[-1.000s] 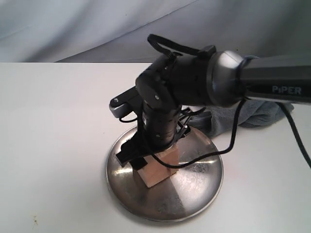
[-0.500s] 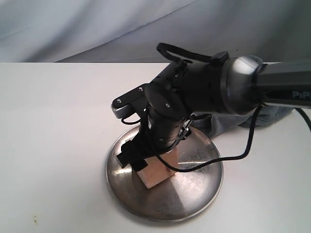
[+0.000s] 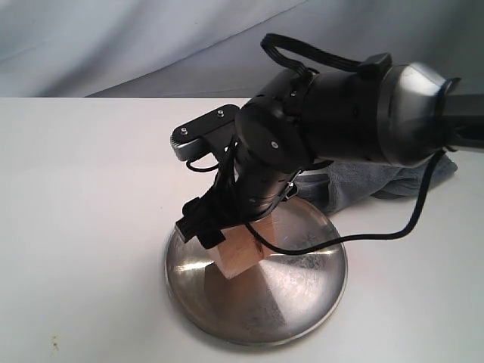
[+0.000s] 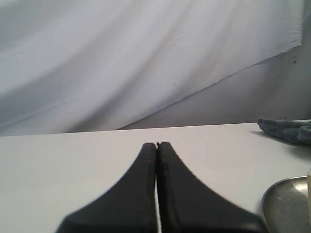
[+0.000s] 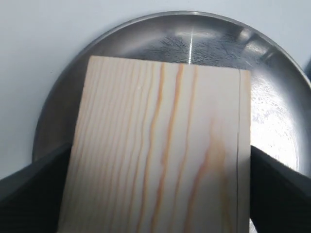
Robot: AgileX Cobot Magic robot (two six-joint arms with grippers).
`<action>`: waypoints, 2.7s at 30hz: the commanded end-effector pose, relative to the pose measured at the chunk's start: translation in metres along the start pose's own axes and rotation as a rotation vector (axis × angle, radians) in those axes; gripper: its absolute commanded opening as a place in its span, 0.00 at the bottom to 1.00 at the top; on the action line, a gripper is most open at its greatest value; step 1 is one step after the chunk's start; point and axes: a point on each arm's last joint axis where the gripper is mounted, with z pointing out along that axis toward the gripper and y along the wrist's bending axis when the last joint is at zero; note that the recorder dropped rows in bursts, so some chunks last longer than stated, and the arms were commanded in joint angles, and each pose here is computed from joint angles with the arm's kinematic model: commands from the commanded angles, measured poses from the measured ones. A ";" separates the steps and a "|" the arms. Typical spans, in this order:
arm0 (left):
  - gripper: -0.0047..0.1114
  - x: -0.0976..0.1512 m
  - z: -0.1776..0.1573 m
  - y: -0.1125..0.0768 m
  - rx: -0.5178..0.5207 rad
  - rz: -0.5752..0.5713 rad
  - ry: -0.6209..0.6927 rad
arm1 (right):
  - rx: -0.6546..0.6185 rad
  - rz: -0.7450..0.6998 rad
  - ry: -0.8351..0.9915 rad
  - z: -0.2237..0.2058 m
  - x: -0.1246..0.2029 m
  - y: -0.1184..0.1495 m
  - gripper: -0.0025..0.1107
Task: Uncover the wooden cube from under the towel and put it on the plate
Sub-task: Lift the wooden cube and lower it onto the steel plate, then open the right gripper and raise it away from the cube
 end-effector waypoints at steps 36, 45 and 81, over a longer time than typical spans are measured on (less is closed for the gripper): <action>0.04 0.000 0.000 0.000 -0.003 -0.005 -0.011 | 0.029 -0.012 -0.004 -0.015 0.000 -0.004 0.87; 0.04 0.000 0.000 0.000 -0.003 -0.005 -0.011 | 0.221 -0.089 -0.247 -0.090 -0.011 -0.032 0.46; 0.04 0.000 0.000 0.000 -0.003 -0.005 -0.011 | 0.552 0.239 -1.139 -0.267 0.079 -0.197 0.18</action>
